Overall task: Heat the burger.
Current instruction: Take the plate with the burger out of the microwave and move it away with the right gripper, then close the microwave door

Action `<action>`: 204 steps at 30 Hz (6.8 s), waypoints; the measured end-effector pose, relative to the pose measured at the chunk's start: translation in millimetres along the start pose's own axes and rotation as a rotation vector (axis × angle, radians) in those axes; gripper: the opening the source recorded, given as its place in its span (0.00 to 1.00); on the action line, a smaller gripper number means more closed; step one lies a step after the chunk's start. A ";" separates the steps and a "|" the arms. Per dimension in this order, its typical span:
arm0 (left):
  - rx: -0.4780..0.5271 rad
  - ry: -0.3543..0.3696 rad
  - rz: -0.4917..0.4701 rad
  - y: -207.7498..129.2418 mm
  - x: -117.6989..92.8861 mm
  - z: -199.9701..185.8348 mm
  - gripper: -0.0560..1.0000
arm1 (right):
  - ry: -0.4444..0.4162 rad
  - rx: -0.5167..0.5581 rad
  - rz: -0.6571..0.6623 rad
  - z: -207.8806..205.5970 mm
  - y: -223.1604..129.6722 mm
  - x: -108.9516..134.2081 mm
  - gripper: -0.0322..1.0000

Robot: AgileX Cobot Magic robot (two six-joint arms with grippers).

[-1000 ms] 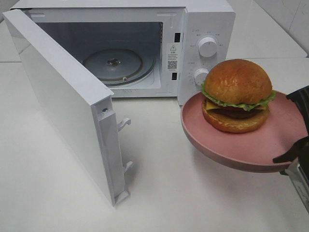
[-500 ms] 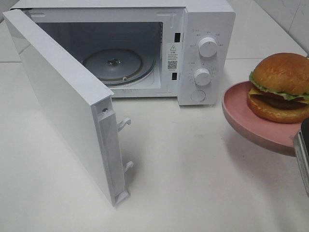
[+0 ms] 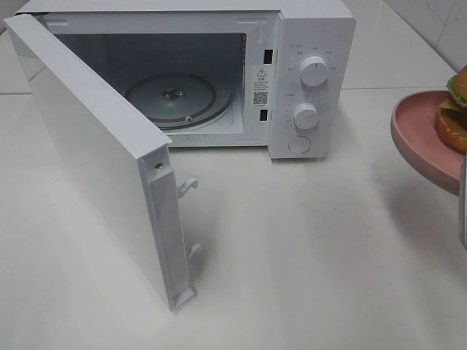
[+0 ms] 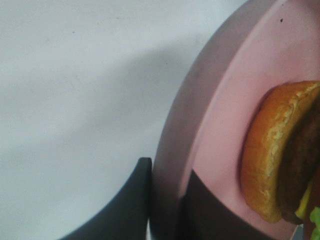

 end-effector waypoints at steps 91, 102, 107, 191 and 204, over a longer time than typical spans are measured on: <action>0.000 0.000 0.000 0.0 0.0 0.0 0.98 | 0.111 0.472 0.836 61.4 7.1 23.3 0.57; 0.000 0.000 0.000 0.0 0.0 0.0 0.98 | 0.247 0.197 0.884 9.9 29.2 12.3 0.71; 0.000 0.000 0.000 0.0 0.0 0.0 0.98 | 0.325 0.078 0.875 -15.5 36.4 18.6 0.74; 0.000 0.000 0.000 0.0 0.0 0.0 0.98 | -0.201 -0.380 1.404 -120.0 -61.4 42.5 0.75; 0.000 0.000 0.000 0.0 0.0 0.0 0.98 | -0.201 -0.380 1.404 -120.0 -61.4 42.5 0.75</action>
Point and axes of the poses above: a point on each arm's last joint axis where the gripper is mounted, z pointing out along that axis toward the gripper, x along the wrist's bending axis when the last joint is at zero, y = z × x, the point moved 10 cm from there along z, pointing out along that axis toward the gripper, and after that the axes turned 8 degrees about -z, right-handed, at the moved point
